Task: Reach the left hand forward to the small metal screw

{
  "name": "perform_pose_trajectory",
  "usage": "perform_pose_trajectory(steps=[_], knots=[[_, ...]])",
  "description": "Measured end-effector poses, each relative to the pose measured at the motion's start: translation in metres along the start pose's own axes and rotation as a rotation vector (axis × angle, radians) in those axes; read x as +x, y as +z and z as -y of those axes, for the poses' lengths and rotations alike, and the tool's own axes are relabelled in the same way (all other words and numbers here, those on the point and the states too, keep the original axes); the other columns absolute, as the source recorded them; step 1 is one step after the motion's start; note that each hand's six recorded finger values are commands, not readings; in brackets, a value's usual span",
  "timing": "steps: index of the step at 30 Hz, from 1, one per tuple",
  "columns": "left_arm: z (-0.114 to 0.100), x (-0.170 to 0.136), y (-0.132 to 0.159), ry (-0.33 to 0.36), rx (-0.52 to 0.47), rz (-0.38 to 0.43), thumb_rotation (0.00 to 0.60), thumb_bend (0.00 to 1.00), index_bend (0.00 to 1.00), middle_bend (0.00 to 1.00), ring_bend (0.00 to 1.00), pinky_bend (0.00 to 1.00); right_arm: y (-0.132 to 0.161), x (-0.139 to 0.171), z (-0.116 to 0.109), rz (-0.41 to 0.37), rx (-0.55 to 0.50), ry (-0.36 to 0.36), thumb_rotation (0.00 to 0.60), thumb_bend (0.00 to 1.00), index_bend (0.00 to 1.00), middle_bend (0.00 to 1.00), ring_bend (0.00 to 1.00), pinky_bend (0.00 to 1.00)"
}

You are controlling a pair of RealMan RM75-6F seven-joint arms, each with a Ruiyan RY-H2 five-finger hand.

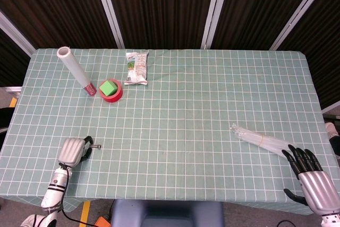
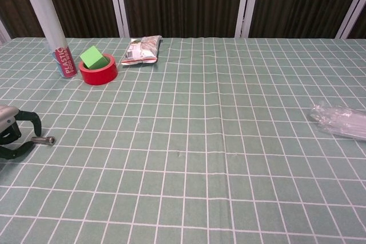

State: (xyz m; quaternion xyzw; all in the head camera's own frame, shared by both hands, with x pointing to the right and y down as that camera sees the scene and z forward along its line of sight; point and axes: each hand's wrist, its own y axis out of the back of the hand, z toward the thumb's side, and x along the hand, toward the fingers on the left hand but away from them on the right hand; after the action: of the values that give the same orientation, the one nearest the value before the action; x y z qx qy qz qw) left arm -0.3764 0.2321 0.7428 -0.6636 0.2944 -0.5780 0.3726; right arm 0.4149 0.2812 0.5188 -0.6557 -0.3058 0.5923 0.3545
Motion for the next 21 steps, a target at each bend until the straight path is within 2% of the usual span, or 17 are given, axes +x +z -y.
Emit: perform_pose_trajectory(steps=[12,21], knots=[[0.0018,0.0015,-0.0006,-0.003,-0.007,-0.003,0.600,0.44,0.49,1.00,1.00,1.00,0.0000,-0.0001,0.0012,0.006,0.003,0.005,0.600,0.25,0.00,0.00,0.00,0.00],[0.0022,0.0034,-0.0017,-0.002,-0.002,-0.009,0.600,0.44,0.55,1.00,1.00,1.00,-0.0008,-0.0005,0.0013,0.011,0.004,0.008,0.600,0.25,0.00,0.00,0.00,0.00]])
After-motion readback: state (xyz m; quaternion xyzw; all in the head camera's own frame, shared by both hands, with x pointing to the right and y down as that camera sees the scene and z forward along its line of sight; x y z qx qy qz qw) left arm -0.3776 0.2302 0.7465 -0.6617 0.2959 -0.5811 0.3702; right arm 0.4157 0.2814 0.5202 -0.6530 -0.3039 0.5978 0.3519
